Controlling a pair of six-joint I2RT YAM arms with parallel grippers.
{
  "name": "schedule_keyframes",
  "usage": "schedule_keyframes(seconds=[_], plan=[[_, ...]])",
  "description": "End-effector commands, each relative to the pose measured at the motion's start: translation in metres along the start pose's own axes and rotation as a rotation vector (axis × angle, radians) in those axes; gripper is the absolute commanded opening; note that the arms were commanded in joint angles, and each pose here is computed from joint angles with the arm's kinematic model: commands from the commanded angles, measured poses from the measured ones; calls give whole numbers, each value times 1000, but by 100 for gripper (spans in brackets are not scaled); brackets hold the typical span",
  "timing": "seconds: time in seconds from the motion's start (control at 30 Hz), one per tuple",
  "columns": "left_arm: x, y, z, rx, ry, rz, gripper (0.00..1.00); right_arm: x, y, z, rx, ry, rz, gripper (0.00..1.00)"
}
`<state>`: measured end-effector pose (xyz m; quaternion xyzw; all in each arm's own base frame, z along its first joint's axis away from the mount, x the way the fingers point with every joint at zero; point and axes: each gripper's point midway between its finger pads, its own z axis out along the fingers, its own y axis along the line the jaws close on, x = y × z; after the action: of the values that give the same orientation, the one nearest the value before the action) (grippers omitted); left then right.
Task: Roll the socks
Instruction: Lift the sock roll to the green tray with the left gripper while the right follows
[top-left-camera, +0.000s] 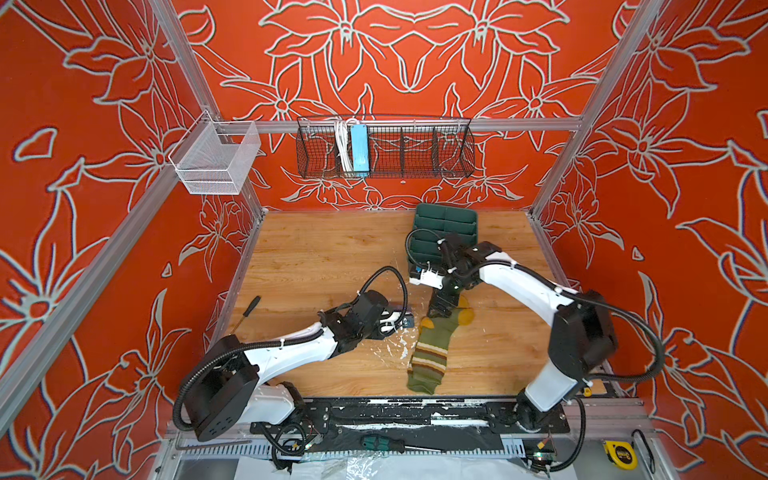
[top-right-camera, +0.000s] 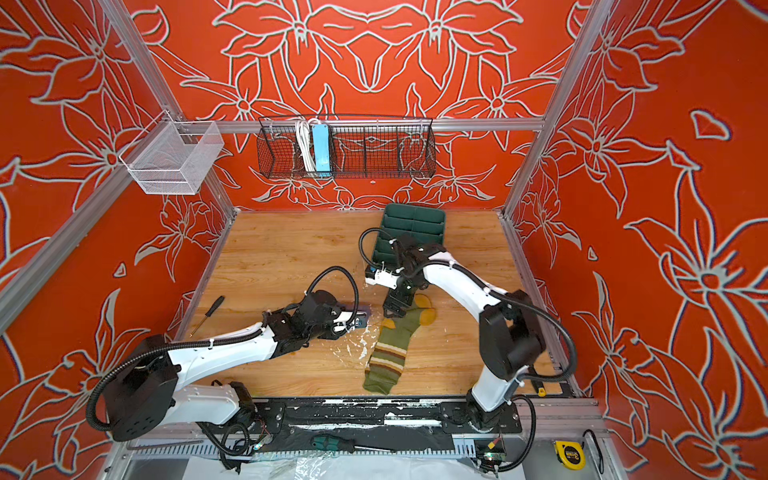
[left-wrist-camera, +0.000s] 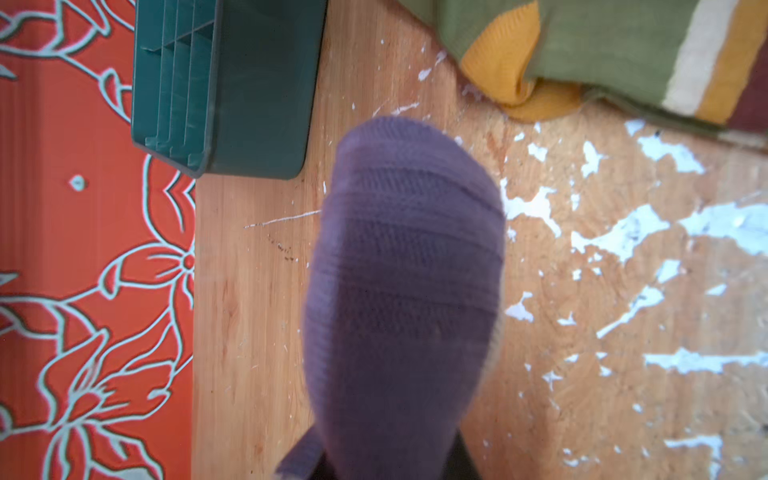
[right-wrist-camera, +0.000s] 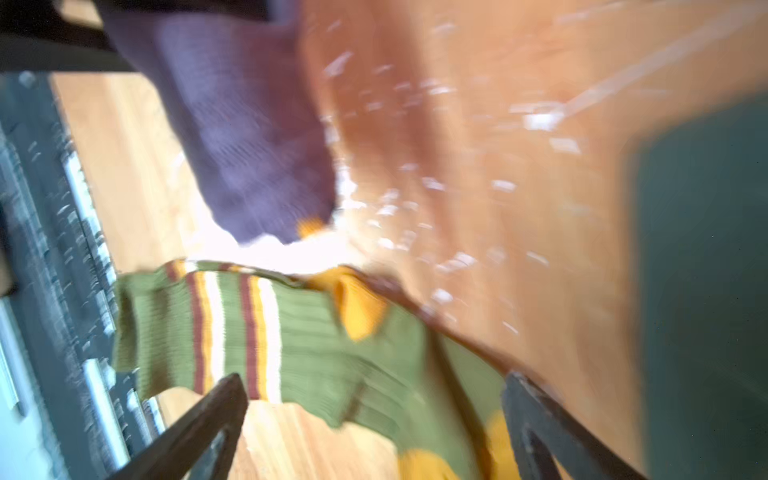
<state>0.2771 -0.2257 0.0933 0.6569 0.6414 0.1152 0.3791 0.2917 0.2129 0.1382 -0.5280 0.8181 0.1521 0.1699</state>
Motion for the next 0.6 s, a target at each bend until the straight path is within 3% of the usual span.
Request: schedule_keyframes(seconds=[0.0,0.07,0.2,0.3,0.33,0.4,0.43,0.5,0.57], plan=[[3,7,0,-20,19,12,0,-20,-50,-46,262,-210,167,98],[-4,17,-2,-24,-8,-8,0,-15,-85,-81,432,-330,371,98],[-38,57,-16,30,-159,-72,0,17,-137,-149,644,-601,850,98],[-67,85,-25,107,-273,-73,0,35,-150,-172,586,-834,1026,97],[-75,91,-26,144,-298,-64,0,43,-155,-175,588,-877,1077,90],[-91,102,-28,230,-339,-38,0,72,-171,-171,627,-851,1230,50],[-96,105,-26,264,-348,-32,0,82,-179,-164,641,-806,1284,40],[-103,115,-18,328,-360,-22,0,93,-192,-145,624,-681,1343,37],[-106,124,-4,365,-359,-24,0,83,-205,-131,555,-627,1331,42]])
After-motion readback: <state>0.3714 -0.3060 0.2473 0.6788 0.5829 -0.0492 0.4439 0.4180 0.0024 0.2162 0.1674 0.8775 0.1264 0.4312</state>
